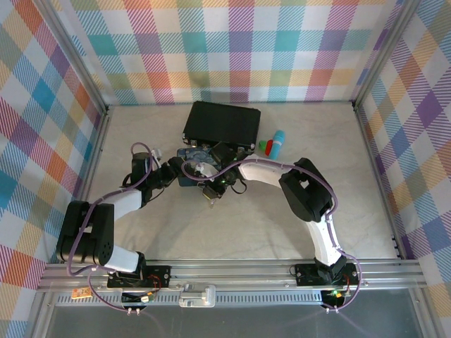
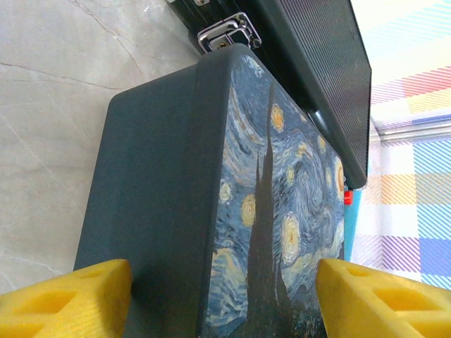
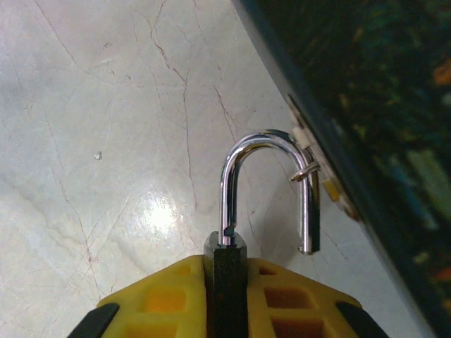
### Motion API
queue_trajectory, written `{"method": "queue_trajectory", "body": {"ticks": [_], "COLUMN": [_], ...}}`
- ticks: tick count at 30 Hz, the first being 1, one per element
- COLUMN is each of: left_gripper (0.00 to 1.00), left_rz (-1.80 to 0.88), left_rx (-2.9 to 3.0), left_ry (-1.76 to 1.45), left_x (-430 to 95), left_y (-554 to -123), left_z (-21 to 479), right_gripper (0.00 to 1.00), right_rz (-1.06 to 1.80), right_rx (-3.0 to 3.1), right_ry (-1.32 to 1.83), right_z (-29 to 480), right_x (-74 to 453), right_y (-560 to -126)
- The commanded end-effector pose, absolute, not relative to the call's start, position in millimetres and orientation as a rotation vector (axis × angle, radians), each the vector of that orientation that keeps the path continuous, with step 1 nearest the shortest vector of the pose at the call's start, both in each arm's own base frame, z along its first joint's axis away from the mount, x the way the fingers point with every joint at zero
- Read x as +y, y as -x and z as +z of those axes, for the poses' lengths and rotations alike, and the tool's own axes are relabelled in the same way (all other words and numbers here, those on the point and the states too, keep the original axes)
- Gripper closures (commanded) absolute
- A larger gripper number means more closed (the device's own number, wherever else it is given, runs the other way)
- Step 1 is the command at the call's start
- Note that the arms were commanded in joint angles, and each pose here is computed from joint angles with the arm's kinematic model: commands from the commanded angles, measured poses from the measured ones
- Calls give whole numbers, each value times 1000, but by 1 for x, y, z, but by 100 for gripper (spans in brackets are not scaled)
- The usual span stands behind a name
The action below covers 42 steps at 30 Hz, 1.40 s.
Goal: Unlock a padlock with a key
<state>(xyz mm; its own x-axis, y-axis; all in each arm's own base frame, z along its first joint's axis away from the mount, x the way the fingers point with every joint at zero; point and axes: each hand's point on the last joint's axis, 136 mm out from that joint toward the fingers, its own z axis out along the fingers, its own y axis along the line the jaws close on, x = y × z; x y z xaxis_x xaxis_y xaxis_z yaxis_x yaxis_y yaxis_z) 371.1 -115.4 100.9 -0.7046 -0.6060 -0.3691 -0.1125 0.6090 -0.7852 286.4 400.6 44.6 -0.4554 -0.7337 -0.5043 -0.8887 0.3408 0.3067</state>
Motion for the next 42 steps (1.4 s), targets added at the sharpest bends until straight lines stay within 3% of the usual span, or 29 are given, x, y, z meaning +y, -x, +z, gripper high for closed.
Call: {"method": "queue_trajectory", "body": {"ticks": [1, 8, 14, 17, 21, 29, 34, 42], "left_gripper": [30, 22, 22, 29, 46, 59, 72, 74], "left_rz": [-1054, -923, -981, -1032, -1052, -1048, -1077, -1070], "left_rx": [2156, 2193, 2161, 2127, 2095, 2098, 2123, 2106], "left_ry": [512, 663, 808, 897, 950, 935, 936, 969], "left_x": [-123, -93, -88, -88, -95, -127, -152, -165], "left_y": [-370, -342, -316, -303, -291, -292, -304, -319], "left_z": [124, 126, 127, 120, 114, 103, 91, 78], "right_gripper": [96, 96, 96, 96, 96, 96, 96, 97], "right_rz": [861, 897, 913, 917, 919, 929, 928, 939], "right_rx": [2322, 2348, 2354, 2358, 2359, 2365, 2367, 2357], "right_ry": [1427, 1373, 1350, 1345, 1342, 1344, 1343, 1344], "right_z": [53, 50, 49, 49, 49, 49, 48, 50], "right_x": [407, 407, 409, 408, 409, 409, 408, 407], "right_y": [-288, -285, -285, -285, -285, -283, -282, -280]}}
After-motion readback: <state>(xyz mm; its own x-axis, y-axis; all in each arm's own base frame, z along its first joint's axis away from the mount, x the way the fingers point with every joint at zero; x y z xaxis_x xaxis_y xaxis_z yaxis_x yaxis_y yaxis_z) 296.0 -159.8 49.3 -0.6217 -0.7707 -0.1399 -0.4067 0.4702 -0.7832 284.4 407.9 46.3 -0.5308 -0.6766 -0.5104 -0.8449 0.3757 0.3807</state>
